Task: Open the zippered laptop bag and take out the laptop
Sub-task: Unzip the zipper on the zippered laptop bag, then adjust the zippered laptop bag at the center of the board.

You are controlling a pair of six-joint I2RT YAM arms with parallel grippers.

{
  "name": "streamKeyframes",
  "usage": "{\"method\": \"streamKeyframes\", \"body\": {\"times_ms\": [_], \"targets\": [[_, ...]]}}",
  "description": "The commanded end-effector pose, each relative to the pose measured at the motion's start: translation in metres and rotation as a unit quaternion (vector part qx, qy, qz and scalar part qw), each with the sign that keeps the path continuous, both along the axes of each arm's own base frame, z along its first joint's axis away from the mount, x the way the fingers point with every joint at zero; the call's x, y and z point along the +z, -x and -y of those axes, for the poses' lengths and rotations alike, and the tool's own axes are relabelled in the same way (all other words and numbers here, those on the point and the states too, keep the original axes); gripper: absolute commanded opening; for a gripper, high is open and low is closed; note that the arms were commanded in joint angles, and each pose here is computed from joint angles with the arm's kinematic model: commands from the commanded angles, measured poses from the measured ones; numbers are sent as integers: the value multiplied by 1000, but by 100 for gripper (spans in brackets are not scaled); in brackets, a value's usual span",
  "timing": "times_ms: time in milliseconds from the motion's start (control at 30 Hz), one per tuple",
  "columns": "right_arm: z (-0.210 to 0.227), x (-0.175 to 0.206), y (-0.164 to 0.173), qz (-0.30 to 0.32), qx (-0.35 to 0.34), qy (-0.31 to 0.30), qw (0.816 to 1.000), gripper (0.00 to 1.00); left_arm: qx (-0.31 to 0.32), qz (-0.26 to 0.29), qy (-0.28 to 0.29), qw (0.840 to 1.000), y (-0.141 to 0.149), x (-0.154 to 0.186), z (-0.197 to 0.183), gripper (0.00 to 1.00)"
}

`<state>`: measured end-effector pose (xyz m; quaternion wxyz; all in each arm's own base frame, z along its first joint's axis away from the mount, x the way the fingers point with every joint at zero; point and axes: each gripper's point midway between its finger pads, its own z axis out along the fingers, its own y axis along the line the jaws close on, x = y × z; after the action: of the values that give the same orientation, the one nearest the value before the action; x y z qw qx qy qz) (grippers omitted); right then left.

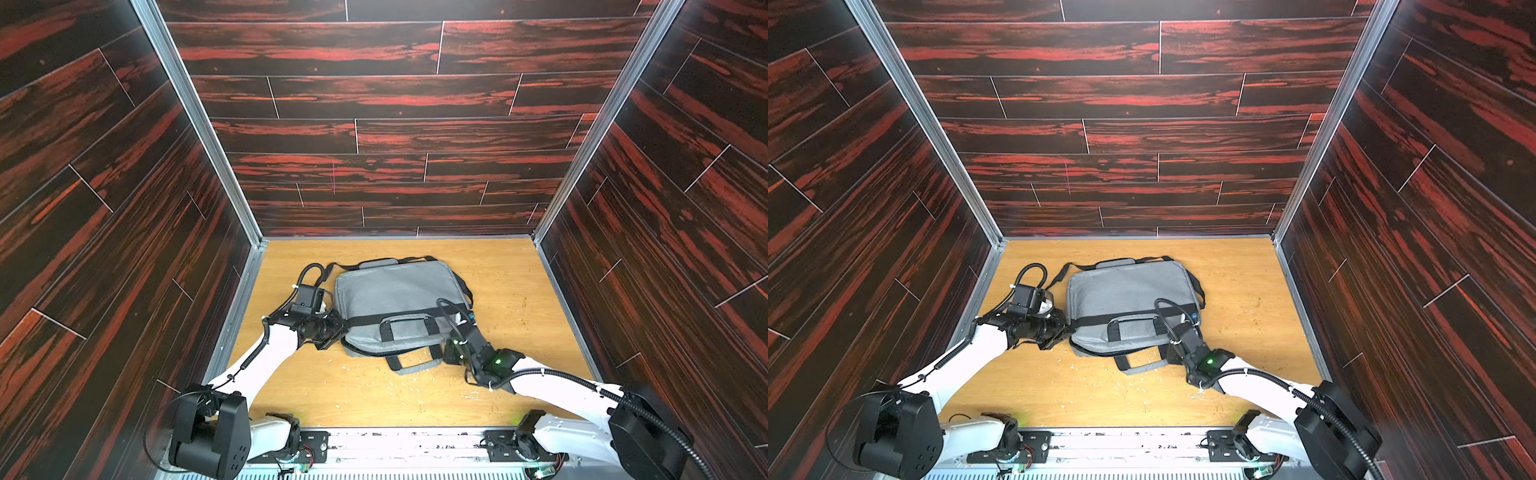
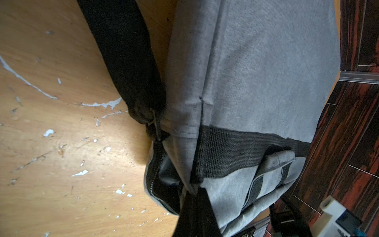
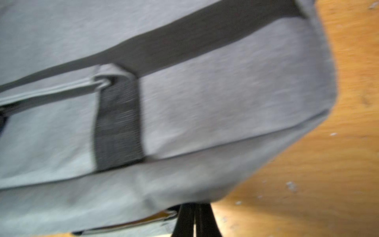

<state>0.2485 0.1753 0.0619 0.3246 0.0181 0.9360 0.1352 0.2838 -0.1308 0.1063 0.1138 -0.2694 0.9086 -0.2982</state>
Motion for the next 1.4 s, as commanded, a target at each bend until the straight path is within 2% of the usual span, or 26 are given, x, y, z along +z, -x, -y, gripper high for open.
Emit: {"method": "streamKeyframes", "body": {"times_ms": [0, 267, 433, 467, 700, 833, 933, 1033, 1067, 1133, 1233, 1367], "targets": [[14, 0, -5, 0, 8, 7, 1000, 0, 10, -1, -18, 1000, 2, -3, -11, 0], [29, -4, -26, -8, 22, -1, 1000, 0, 11, -5, -16, 1000, 3, -4, -12, 0], [23, 0, -35, -11, 39, -13, 999, 0, 12, -4, -10, 1000, 2, -3, -10, 0], [20, 1, -36, -11, 43, -16, 999, 4, 12, -4, -8, 1000, 2, -3, -10, 0], [13, 17, -19, -26, 44, -69, 996, 44, 16, -2, -1, 1000, -1, -1, -8, 0], [23, 23, -1, -38, 28, -78, 996, 55, 18, -4, 6, 1000, -2, -2, -6, 0], [25, 32, 10, -44, 4, -115, 992, 61, 16, -5, 5, 1000, -2, -2, -6, 0], [18, 43, 13, -36, -37, -198, 979, 69, 14, -7, 3, 1000, -1, -2, -6, 0], [13, 44, 13, -35, -50, -236, 970, 74, 14, -7, 3, 1000, -1, -2, -6, 0], [7, 40, 14, -49, -79, -273, 957, 77, 14, -8, 3, 1000, -1, -2, -6, 0], [3, 29, 11, -73, -125, -268, 953, 77, 13, -6, 5, 1000, 0, 0, -5, 0], [-9, 20, -8, -77, -148, -285, 944, 73, 11, -11, 7, 1000, 4, -5, -5, 0]]}}
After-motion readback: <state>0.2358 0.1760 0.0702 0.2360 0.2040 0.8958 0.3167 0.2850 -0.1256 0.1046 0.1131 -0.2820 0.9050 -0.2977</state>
